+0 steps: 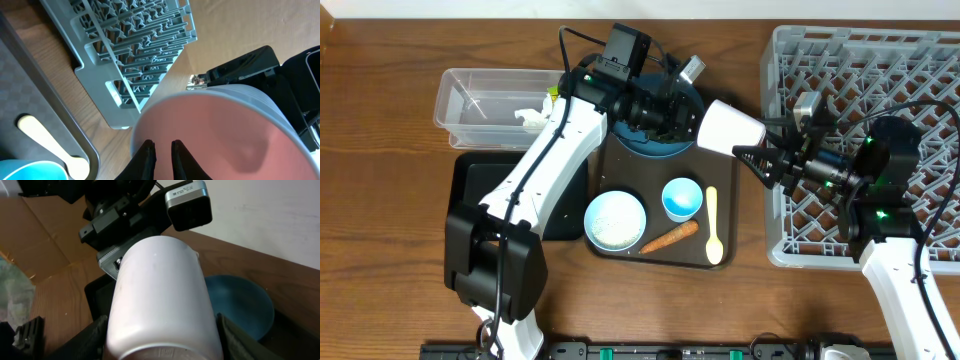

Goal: Sort waste into correct bins and load items into the dishwasher rack
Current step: 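Open the left gripper to release the cup to the right gripper, then carry the pink cup into the grey dish rack with the right gripper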

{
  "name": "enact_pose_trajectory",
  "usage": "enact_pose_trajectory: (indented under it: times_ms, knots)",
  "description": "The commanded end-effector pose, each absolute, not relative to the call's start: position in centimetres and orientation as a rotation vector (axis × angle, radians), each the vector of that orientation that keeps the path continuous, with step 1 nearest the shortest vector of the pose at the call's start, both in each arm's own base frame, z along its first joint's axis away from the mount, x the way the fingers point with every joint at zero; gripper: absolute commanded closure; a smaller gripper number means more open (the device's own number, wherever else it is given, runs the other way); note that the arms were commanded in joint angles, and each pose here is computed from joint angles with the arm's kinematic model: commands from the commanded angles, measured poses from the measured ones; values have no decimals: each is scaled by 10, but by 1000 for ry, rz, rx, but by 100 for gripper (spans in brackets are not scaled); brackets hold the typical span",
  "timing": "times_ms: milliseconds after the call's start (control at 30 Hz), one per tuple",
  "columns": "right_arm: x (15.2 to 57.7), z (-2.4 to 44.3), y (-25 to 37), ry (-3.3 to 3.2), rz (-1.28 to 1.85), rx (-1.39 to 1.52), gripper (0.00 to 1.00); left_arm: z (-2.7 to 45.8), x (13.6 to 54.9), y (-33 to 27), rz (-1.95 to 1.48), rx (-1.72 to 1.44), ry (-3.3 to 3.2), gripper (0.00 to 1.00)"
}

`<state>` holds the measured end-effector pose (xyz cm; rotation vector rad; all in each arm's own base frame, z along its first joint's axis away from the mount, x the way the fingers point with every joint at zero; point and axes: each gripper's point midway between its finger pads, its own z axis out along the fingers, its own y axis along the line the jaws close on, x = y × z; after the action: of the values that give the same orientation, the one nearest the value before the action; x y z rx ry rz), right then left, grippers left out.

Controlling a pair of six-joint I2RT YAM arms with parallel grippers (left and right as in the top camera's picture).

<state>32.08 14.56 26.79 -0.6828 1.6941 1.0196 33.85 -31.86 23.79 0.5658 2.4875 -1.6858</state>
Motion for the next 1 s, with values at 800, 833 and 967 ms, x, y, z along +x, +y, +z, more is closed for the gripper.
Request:
enact_pose_trajectory:
  times_ms: [800,833,967]
  knots:
    - [345,225,116,1993,851,-362,99,157,410,-185,-569,102,2771,67]
    - [345,225,113,2010,835,-346,99,153,411,-173,-492,73,2785,67]
    - [351,234,88,2121,644,-248,99,151,408,-129,-228,22,2813,67]
